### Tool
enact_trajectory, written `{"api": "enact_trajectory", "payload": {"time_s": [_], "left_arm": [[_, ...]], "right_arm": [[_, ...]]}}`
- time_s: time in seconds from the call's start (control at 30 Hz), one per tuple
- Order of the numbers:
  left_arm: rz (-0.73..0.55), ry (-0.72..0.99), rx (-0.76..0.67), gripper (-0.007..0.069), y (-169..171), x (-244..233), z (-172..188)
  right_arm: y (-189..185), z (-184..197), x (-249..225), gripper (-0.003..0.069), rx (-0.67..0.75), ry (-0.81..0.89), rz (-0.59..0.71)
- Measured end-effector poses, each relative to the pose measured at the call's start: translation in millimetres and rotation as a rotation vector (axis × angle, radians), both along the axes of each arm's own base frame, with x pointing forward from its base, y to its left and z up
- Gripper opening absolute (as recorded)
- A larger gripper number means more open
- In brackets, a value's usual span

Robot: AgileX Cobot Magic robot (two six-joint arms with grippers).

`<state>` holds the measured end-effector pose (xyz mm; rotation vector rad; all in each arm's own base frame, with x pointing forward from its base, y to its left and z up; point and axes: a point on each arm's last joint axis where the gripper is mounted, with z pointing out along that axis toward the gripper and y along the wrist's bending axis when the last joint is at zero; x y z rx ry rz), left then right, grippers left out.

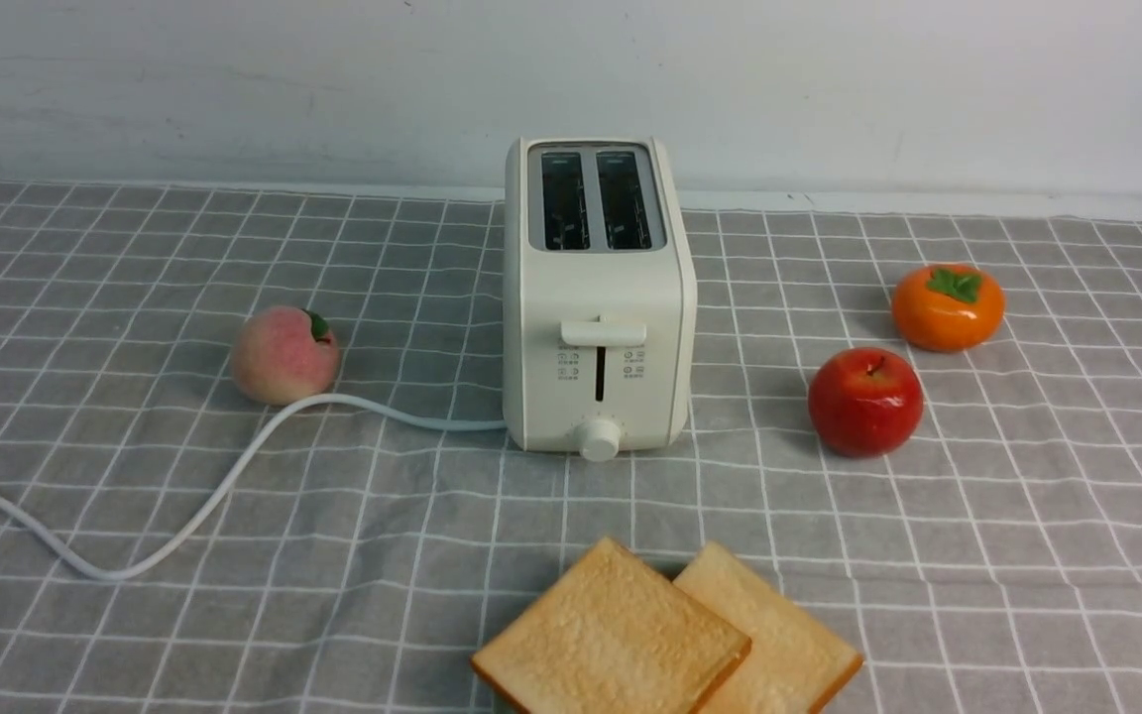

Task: Take toasted bread from bread machine on grey coffee table place on plate.

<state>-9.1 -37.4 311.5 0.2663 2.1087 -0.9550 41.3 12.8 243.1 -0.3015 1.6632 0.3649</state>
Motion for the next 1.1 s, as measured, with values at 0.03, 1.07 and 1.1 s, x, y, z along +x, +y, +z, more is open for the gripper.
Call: {"api": "enact_trajectory", "payload": {"time_s": [0.03,1.07,1.1], "left_arm": [[0.001,-0.001,-0.001,-0.0014,0.0,0.2,0.0],[0.713,-0.245,0.326,0.0001,37.9,60.7,-143.7],[0.706,-0.251,0.338,0.0001,37.8,60.7,-143.7]], "right_arm": [[0.0,0.0,0.0,0.0001,0.0,0.0,0.0],[-0.4,0.1,0.2,0.0015,-0.009,-0.005,-0.003],[-0.4,0.1,0.2,0.0015,-0.009,-0.005,-0.003]]}}
